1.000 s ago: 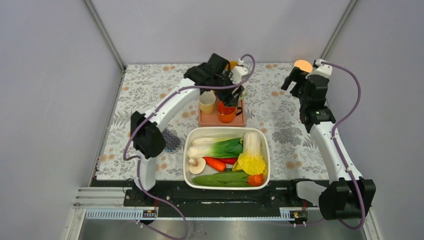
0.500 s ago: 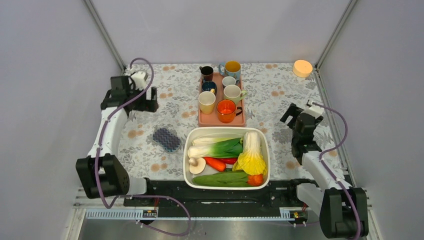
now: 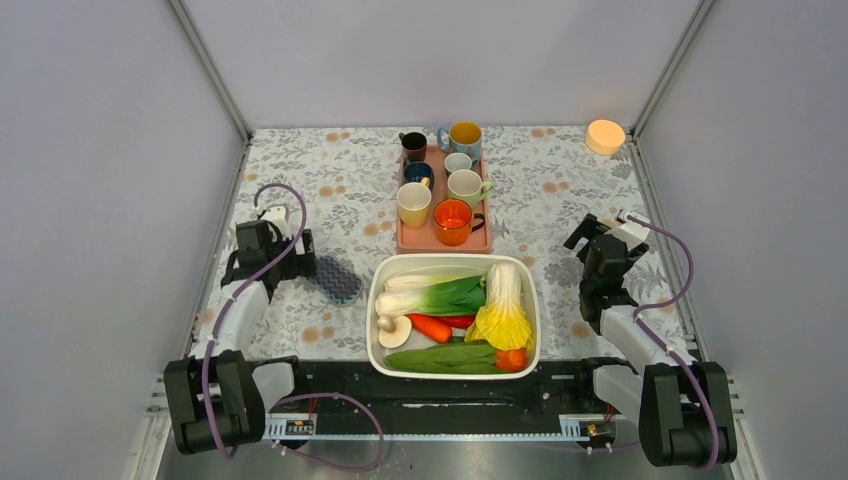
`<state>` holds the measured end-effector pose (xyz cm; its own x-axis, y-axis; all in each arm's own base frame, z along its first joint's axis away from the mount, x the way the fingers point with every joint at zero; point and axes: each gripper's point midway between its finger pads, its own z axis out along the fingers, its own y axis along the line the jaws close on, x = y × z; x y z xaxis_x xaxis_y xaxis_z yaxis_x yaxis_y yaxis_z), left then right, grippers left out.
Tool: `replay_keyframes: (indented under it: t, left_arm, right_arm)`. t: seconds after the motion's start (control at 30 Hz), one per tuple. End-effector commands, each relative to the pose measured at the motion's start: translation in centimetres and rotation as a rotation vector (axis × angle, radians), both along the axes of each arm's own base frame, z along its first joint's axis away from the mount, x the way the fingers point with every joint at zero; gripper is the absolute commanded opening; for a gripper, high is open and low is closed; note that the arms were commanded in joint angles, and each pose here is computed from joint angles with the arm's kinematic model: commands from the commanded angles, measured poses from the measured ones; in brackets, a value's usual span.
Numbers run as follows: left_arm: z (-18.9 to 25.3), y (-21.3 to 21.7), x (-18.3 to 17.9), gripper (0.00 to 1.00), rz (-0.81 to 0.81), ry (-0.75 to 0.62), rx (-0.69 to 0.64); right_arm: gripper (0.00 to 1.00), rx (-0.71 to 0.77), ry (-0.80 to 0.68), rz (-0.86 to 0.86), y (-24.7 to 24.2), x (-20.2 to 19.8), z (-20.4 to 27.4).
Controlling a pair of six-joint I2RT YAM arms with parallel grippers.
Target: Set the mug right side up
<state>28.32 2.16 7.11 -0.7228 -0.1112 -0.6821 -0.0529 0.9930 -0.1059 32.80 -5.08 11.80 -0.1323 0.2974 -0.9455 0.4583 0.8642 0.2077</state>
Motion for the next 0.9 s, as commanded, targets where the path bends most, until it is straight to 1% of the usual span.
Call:
replay_keyframes:
  t: [0.0,0.1,0.2,0.27,0.37,0.43,0.53,0.77,0.87]
  left_arm:
    - [2.7,1.4,2.2,0.99,0.104,-0.192,0.023]
    - [3.1,1.8,2.2,0.99,0.163,-0.236,0.010]
    - [4.2,2.6,2.5,0.99,0.217,-0.288,0.027]
    - [5.2,2.6,2.6,0.99,0.214,-0.326,0.033]
    - [6.4,1.8,2.7,0.99,0.180,-0.389,0.009]
    - [7.2,1.4,2.9,0.99,0.158,-0.450,-0.001]
    - [7.5,1.2,3.0,0.99,0.137,-0.512,0.005]
    - [6.7,1.5,2.7,0.99,0.175,-0.521,-0.009]
    - [6.1,1.5,2.5,0.99,0.182,-0.509,-0.009]
  right_arm:
    - [1.00,0.009,-0.072,-0.027,-0.4,0.7,1.9]
    - [0.99,0.013,-0.067,-0.003,0.0,0.6,1.7]
    - [0.99,0.011,-0.074,-0.006,-0.1,0.0,1.7]
    - [0.99,0.005,-0.087,-0.003,-0.1,-0.4,1.8]
    - [0.99,0.000,-0.115,0.009,0.0,-0.9,2.0]
    - [0.99,0.002,-0.129,0.013,0.1,-1.1,2.1]
    - [0.99,0.005,-0.121,0.012,0.1,-1.2,1.8]
    - [0.99,-0.012,-0.108,0.024,0.1,-1.3,1.5]
    - [0.99,-0.003,-0.119,-0.011,-0.3,-1.4,1.7]
